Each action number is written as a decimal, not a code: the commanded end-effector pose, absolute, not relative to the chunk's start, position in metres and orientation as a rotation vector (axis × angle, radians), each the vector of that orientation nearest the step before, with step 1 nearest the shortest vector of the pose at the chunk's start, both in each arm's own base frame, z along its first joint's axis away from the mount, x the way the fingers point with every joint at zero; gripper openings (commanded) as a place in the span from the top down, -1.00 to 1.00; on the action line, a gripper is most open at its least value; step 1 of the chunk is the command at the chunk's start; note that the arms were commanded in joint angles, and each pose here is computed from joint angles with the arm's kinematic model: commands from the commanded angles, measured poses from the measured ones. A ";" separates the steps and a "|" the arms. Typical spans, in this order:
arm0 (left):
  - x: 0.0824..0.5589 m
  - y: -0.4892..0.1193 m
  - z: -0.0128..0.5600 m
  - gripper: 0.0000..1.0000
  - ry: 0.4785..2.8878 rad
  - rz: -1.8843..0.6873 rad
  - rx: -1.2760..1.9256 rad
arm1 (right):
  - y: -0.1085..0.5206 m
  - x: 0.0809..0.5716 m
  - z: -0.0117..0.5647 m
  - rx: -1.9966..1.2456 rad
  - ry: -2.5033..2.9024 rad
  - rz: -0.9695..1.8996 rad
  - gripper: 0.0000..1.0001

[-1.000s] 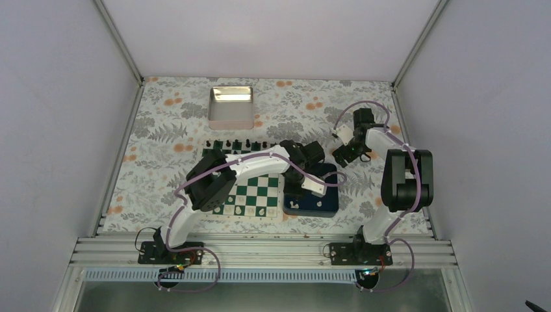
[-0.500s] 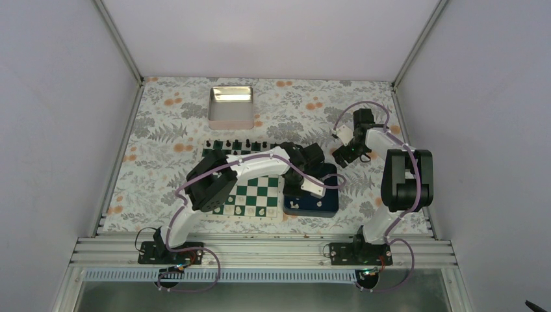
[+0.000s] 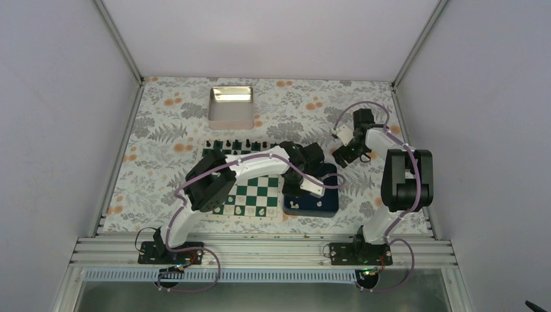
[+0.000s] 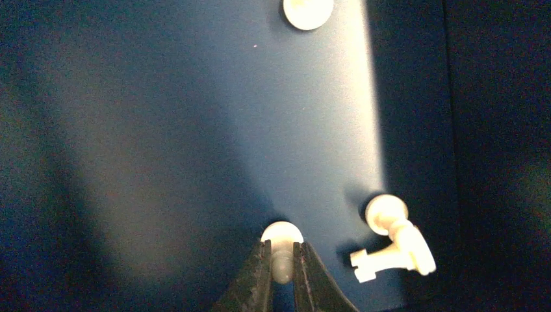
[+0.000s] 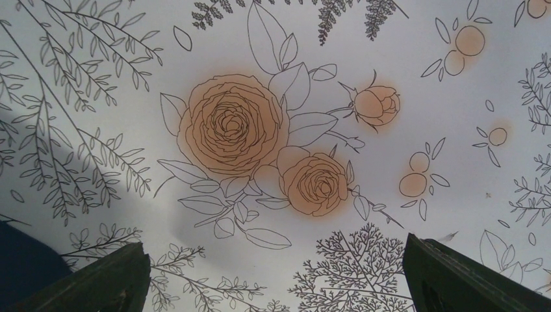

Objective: Set up the chess pieces on the board
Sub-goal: Pick up the chess piece from the storage box, then place the chess piece on the chessboard, then adjust the storage box at the center of the board.

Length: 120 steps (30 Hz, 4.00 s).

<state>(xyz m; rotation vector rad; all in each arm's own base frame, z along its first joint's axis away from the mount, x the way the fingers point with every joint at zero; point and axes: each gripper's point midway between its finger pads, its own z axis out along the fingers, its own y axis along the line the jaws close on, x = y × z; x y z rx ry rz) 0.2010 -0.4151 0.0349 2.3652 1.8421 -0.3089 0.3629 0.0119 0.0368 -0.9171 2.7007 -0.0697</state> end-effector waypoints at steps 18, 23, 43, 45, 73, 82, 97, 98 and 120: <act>0.228 -0.278 0.106 0.86 2.038 -0.041 2.066 | 0.013 0.362 0.036 -0.925 2.712 -0.067 -1.00; 0.214 -0.260 0.083 0.86 2.097 -0.087 2.031 | 0.014 0.364 0.037 -0.918 2.716 -0.053 -1.00; 0.189 -0.260 0.043 0.86 2.143 -0.245 2.048 | 0.012 0.359 0.026 -0.915 2.753 -0.064 -1.00; 0.188 -0.259 0.040 0.86 2.152 -0.246 2.061 | 0.010 0.359 0.025 -0.915 2.756 -0.069 -1.00; 0.178 -0.253 0.029 0.86 2.192 -0.260 2.110 | 0.008 0.355 0.020 -0.922 2.770 -0.076 -1.00; 0.184 -0.255 0.030 0.49 2.184 -0.233 2.107 | 0.008 0.357 0.024 -0.917 2.754 -0.087 -1.00; 0.237 -0.269 0.142 0.09 2.019 0.007 1.955 | 0.006 0.363 0.132 -0.967 2.585 -0.221 -0.89; 0.243 -0.273 0.154 0.05 1.989 0.020 1.938 | 0.007 0.358 0.137 -0.984 2.594 -0.214 -0.71; 0.370 -0.409 0.114 0.95 1.909 -0.024 1.965 | 0.087 0.162 0.097 -1.634 2.715 0.264 0.92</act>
